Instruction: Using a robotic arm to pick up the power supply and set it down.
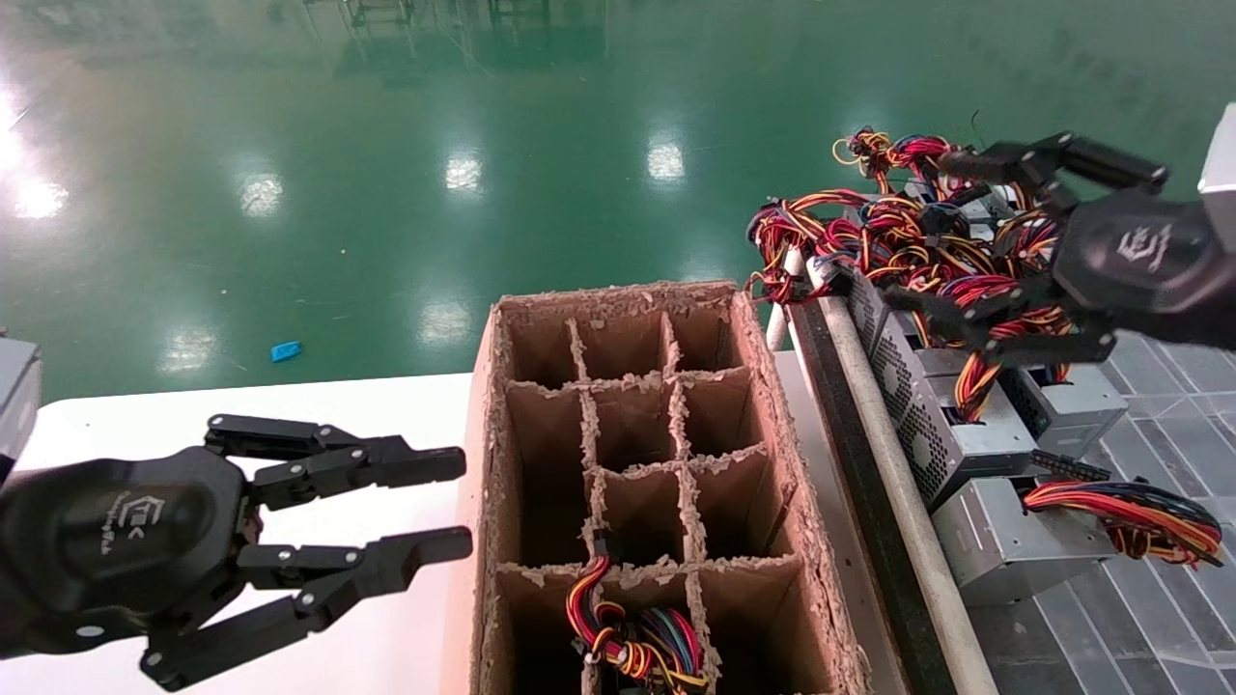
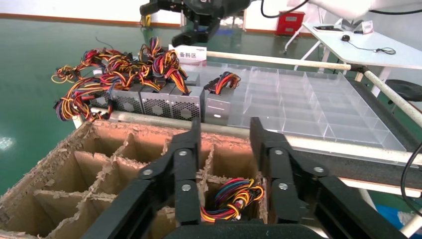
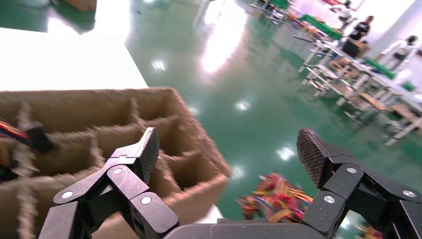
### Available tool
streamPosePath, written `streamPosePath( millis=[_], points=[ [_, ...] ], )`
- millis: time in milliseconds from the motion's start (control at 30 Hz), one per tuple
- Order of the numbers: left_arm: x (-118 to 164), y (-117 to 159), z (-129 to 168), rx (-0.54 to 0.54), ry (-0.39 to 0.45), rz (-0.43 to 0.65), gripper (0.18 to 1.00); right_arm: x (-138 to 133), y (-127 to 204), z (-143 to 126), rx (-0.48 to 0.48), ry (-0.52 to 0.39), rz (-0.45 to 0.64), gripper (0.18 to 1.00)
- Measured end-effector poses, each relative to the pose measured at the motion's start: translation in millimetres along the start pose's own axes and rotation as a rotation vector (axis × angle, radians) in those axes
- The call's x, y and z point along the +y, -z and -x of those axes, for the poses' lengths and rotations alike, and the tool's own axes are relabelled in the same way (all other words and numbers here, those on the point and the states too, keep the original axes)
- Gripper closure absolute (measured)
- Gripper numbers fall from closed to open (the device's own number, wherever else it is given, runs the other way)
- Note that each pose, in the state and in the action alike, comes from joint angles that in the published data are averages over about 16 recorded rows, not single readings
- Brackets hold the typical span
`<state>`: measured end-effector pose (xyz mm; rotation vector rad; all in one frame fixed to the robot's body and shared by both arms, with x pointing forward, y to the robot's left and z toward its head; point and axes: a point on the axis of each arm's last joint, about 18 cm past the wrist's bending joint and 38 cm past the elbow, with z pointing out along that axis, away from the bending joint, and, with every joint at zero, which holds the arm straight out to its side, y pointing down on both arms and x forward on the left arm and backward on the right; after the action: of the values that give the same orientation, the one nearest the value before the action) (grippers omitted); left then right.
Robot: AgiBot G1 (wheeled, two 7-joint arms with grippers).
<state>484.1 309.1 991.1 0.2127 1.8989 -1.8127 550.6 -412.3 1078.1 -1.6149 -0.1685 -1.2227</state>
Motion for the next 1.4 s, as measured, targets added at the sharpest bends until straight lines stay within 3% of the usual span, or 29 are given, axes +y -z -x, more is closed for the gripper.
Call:
streamPosePath(
  millis=[767, 1067, 1400],
  points=[
    [0, 0, 0, 0.0, 0.0, 0.0, 0.334, -28, -32, 112, -0.304, -0.284, -0.175, 0.179],
    [0, 0, 0, 0.0, 0.0, 0.0, 0.229, -40, -33, 149, -0.408, -0.377, -0.222, 0.179],
    [0, 0, 0, -0.001, 0.0, 0.0, 0.186, -44, -33, 156, -0.429, -0.396, -0.232, 0.179]
  ],
)
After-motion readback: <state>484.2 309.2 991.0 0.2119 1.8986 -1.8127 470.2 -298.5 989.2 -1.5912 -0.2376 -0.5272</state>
